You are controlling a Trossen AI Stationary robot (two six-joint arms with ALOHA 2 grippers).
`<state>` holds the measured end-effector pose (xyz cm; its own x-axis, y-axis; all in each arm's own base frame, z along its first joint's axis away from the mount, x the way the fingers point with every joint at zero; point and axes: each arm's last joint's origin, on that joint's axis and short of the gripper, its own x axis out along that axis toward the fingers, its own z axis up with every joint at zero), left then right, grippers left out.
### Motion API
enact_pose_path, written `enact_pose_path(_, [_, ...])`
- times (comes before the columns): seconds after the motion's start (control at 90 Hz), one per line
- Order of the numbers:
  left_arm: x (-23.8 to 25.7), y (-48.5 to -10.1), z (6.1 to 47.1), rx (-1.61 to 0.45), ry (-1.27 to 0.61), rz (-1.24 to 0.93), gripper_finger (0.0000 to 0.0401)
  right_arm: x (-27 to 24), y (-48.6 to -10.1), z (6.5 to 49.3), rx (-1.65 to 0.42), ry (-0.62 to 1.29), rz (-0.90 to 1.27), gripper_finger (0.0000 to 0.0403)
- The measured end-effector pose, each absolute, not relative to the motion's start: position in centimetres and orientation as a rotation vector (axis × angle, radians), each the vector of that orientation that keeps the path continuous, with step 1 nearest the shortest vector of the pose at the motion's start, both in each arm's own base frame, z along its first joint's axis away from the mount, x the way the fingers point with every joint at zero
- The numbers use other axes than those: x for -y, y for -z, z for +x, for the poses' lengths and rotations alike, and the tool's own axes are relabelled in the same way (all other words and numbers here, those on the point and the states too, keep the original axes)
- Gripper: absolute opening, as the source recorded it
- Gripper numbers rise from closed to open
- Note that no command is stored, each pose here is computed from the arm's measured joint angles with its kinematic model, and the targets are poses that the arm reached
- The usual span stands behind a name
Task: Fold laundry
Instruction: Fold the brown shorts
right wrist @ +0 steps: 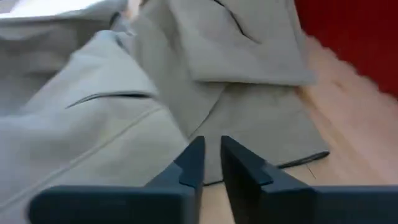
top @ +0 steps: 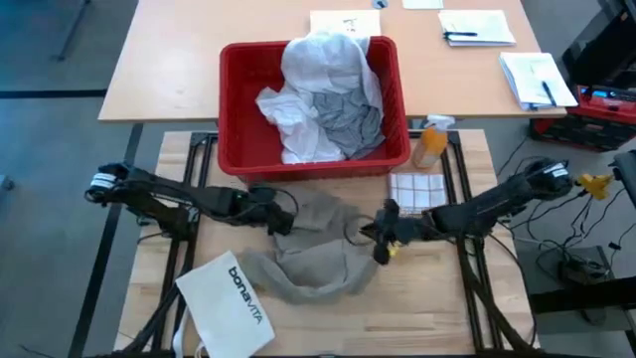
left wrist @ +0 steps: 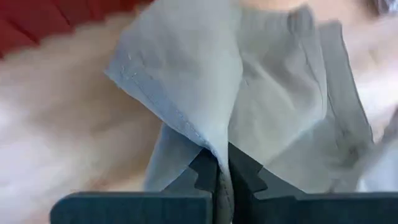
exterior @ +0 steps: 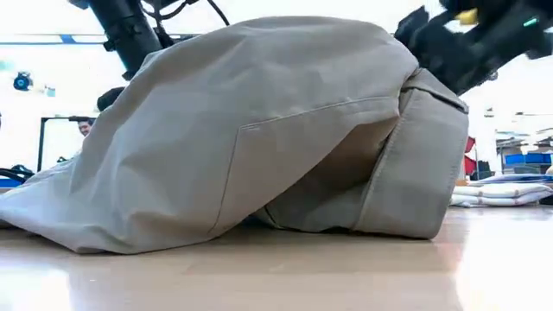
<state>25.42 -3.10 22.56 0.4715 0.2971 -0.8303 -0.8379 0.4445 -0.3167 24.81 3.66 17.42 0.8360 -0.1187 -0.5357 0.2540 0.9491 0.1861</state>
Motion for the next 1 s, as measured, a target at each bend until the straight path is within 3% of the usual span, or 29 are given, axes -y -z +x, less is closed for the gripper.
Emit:
enact_pose_path(0.156, [4.7, -21.6, 25.7, -0.797, -0.799, -0.843, 0.0000, -2.3, -16.5, 27.7, -0.593, 0.088, 0.213, 0.0007])
enact_pose_path(0.489, [7.0, -21.4, 25.2, -0.812, -0.773, -0.875, 0.0000, -2.0, -11.9, 32.0, -0.755, 0.113, 0.147, 0.0001])
enact_pose_path(1.0, [6.5, -22.6, 21.5, -1.010, -0.848, -0.834, 0.0000, -2.2, -11.9, 28.5, -0.913, 0.222, 0.258, 0.0000])
